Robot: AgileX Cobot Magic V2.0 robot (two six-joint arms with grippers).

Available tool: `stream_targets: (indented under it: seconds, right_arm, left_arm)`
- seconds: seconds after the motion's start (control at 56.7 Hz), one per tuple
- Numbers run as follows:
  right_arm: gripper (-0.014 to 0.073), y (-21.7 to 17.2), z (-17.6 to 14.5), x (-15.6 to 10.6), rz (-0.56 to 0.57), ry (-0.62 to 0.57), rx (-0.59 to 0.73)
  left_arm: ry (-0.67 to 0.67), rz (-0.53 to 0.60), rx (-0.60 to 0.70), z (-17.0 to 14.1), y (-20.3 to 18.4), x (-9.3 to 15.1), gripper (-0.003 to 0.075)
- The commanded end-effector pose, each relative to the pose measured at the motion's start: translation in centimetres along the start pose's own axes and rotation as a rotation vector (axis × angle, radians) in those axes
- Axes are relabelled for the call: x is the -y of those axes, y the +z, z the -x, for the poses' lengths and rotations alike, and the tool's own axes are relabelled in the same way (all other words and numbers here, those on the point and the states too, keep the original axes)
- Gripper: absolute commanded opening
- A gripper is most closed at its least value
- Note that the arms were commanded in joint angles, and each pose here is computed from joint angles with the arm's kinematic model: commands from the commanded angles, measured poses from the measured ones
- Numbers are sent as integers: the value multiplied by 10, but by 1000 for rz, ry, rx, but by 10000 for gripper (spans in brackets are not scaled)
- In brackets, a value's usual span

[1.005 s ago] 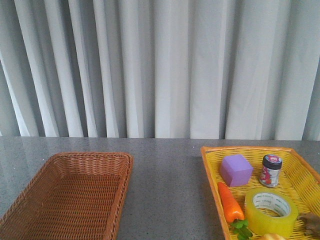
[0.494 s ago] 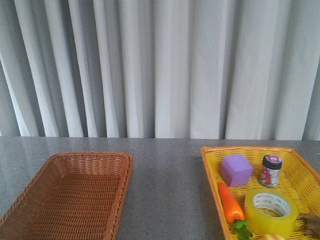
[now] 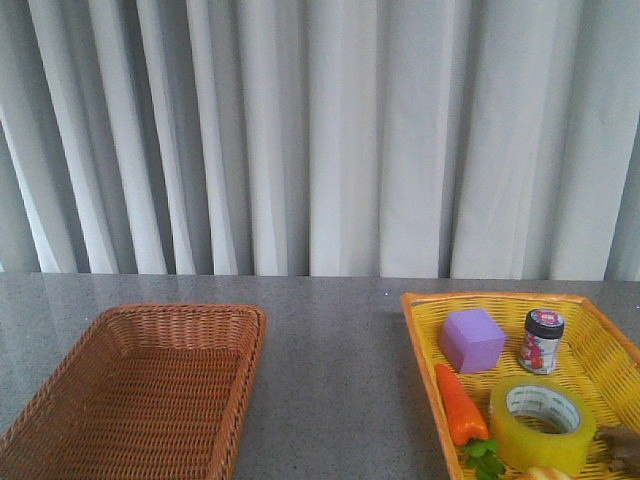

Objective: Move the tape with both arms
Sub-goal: 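Lower the right gripper into the yellow basket and grasp the yellow tape roll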

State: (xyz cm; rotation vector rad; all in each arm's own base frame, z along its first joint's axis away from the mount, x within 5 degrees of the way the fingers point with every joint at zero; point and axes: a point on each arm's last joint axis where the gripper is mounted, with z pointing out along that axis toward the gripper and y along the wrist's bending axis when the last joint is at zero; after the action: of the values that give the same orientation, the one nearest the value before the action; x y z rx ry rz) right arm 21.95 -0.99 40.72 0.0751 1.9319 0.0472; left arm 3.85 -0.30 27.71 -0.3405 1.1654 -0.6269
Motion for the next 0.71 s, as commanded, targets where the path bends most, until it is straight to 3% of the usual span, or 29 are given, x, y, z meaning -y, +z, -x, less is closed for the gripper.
stream_targets:
  seconds: [0.0, 0.229, 0.688]
  right_arm:
    - [533, 20, 25, 1, -7, -33, -25]
    - [533, 97, 27, 6, -8, -34, -220]
    - [533, 186, -36, 16, -25, -46, -508]
  left_arm:
    - [0, -16, 19, 13, -1, 10, 347]
    - [12, 25, -33, 11, -1, 8, 347]
    - [16, 41, -55, 9, -1, 7, 347]
